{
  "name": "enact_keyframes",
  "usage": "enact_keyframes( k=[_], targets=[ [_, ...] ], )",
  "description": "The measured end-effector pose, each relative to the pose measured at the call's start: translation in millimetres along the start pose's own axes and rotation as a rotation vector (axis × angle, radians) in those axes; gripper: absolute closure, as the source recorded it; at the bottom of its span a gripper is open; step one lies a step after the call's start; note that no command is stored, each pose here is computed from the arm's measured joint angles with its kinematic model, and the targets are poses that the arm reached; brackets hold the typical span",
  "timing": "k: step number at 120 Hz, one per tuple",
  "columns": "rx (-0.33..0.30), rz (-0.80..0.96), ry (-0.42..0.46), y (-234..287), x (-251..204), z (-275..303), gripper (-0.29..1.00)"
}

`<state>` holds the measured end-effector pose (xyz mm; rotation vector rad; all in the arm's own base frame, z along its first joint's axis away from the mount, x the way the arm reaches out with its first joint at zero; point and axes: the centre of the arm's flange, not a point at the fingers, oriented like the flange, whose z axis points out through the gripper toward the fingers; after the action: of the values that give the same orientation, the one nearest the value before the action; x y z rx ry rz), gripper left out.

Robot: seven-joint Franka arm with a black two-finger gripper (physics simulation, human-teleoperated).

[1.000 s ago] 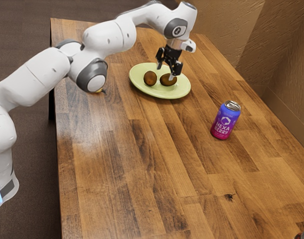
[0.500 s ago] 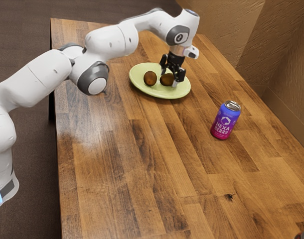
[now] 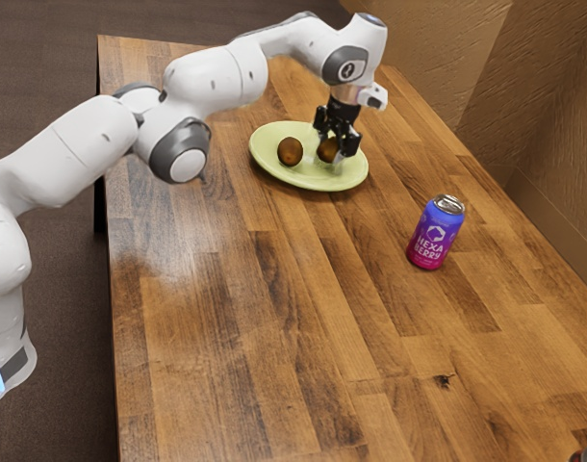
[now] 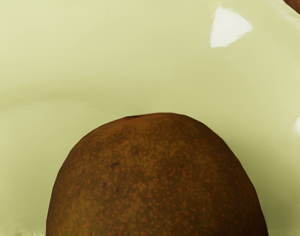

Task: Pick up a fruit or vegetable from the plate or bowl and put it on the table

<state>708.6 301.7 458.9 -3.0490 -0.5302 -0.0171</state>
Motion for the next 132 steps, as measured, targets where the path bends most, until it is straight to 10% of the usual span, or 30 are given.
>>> enact_keyframes(
  k=[50,99,132],
  targets=[
    [-0.022,0.203,0.111,151,-16,-73,0.38],
    [-0.027,0.236,0.115,178,-18,-70,0.38],
    [-0.043,0.249,0.118,187,-21,-74,0.06]
  ],
)
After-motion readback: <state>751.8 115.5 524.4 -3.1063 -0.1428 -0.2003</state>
